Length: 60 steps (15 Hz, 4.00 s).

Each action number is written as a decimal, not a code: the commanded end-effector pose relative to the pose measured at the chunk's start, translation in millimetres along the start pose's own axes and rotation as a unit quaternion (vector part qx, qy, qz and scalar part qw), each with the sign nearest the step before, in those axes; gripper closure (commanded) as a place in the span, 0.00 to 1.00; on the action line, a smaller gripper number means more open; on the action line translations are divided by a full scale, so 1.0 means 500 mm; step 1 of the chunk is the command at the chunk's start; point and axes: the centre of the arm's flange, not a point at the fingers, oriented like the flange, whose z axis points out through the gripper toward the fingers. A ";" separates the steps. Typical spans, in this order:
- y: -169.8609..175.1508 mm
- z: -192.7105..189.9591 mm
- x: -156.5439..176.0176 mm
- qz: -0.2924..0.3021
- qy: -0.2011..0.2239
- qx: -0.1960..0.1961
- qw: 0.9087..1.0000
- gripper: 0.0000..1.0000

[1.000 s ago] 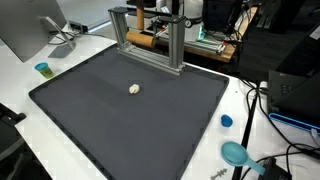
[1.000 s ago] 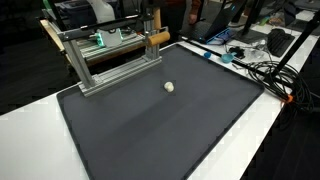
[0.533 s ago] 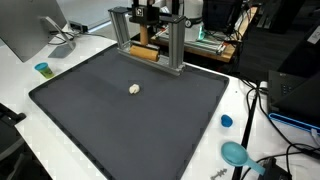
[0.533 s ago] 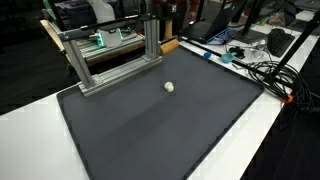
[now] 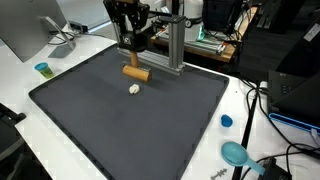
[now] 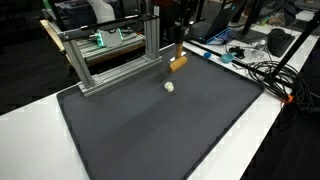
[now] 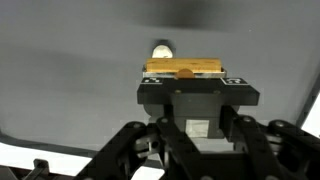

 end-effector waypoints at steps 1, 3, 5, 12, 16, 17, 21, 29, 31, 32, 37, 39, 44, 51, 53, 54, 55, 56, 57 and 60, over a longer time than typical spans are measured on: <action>0.001 0.003 0.005 0.000 -0.001 0.000 1.000 0.53; 0.000 -0.001 0.007 -0.001 -0.001 0.000 1.000 0.53; 0.001 -0.004 0.008 -0.001 -0.002 0.000 1.000 0.53; 0.079 0.066 0.017 0.035 -0.027 -0.005 0.999 0.78; 0.078 0.102 0.017 0.034 -0.040 0.002 0.999 0.78; 0.072 0.107 0.015 0.031 -0.037 0.005 0.999 0.78; 0.066 0.111 0.022 0.033 -0.015 0.004 0.999 0.78; 0.067 0.093 -0.026 0.037 0.031 0.004 0.999 0.78; 0.066 0.090 -0.054 0.035 0.045 -0.004 0.998 0.78; 0.068 0.089 -0.064 0.036 0.046 -0.005 0.998 0.78; 0.073 0.103 -0.056 0.036 0.028 0.001 0.999 0.53; 0.072 0.106 -0.039 0.038 0.033 0.001 0.999 0.78; 0.075 0.139 -0.011 0.044 0.025 -0.002 0.999 0.78; 0.091 0.188 0.020 0.064 -0.015 -0.014 0.998 0.78; 0.095 0.200 0.026 0.070 -0.029 -0.017 0.997 0.78; 0.096 0.203 0.027 0.072 -0.033 -0.018 0.997 0.78; 0.097 0.205 0.030 0.073 -0.037 -0.018 0.996 0.78; 0.097 0.208 0.033 0.073 -0.042 -0.020 0.996 0.78; 0.098 0.211 0.034 0.073 -0.051 -0.023 0.996 0.78; 0.098 0.212 0.034 0.069 -0.067 -0.023 0.995 0.78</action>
